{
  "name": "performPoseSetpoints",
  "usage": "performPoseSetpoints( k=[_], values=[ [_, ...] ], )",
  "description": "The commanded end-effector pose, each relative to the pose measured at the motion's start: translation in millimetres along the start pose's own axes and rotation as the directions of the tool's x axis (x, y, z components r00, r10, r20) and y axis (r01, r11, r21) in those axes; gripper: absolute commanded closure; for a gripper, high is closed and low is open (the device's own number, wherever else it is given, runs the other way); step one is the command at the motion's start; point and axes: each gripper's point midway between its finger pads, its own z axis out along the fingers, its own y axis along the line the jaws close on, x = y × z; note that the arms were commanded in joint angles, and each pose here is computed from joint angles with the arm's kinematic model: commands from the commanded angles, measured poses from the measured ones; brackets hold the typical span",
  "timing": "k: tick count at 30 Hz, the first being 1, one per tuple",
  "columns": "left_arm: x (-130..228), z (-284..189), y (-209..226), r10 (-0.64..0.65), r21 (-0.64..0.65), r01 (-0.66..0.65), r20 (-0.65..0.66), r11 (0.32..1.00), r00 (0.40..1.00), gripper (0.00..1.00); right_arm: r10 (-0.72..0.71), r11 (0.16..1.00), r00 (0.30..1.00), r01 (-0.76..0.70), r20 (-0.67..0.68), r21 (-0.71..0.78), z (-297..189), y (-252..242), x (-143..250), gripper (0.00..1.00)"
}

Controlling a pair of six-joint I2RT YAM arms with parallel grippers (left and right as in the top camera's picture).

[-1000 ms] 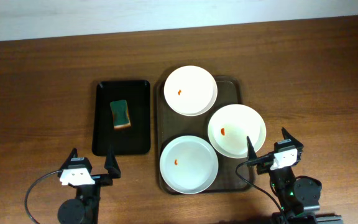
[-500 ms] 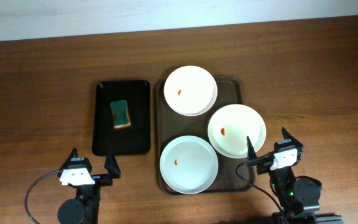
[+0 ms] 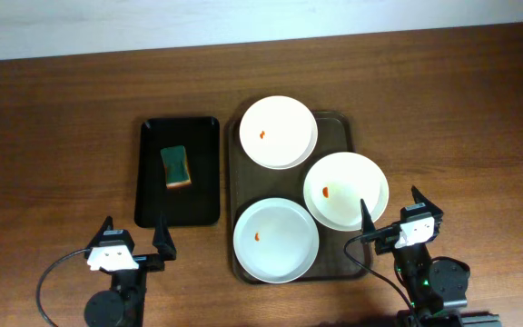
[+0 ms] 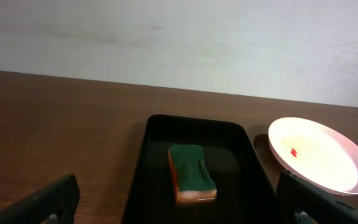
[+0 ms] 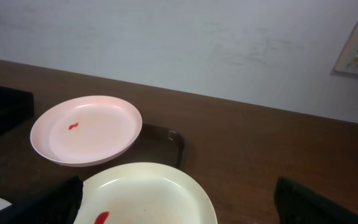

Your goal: Clean dirty plates on tray and stack at the side

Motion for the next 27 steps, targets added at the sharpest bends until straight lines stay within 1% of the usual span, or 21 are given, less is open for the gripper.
performPoseSetpoints(
  k=[1, 21, 23, 24, 25, 26, 27],
  values=[
    [1.3, -0.3, -0.2, 0.012, 0.000, -0.012, -0.004, 1.000, 1.000, 0.00, 0.009, 1.000, 1.000, -0.009, 0.001, -0.013, 0.3, 2.3, 2.1, 0.01],
    [1.3, -0.3, -0.2, 0.012, 0.000, -0.012, -0.004, 1.000, 1.000, 0.00, 0.009, 1.000, 1.000, -0.009, 0.001, -0.013, 0.3, 2.4, 2.1, 0.02],
    [-6.5, -0.4, 1.5, 0.014, -0.012, -0.014, 0.028, 1.000, 1.000, 0.00, 0.005, 1.000, 1.000, -0.005, 0.001, 0.008, 0.3, -1.3, 2.0, 0.02],
    [-11.3, -0.5, -2.1, 0.015, 0.007, -0.015, 0.047, 1.000, 0.999, 0.00, 0.010, 1.000, 1.000, -0.010, 0.005, -0.001, 0.3, 0.2, 1.0, 0.02],
    [-16.7, -1.2, -12.7, 0.016, 0.067, -0.021, 0.068, 0.998, 0.998, 0.00, 0.045, 0.998, 0.998, -0.043, 0.032, -0.041, 0.0, 6.8, -5.7, 0.02],
    [-21.5, -2.0, -17.8, 0.017, 0.095, -0.026, 0.087, 0.995, 0.996, 0.00, 0.064, 0.997, 0.996, -0.062, 0.062, -0.044, -0.3, 6.4, -13.3, 0.02],
    [-28.0, -2.8, -19.0, 0.019, 0.099, -0.030, 0.114, 0.995, 0.993, 0.00, 0.092, 0.995, 0.990, -0.088, 0.108, -0.044, -1.3, 5.1, -24.9, 0.02]
  ],
)
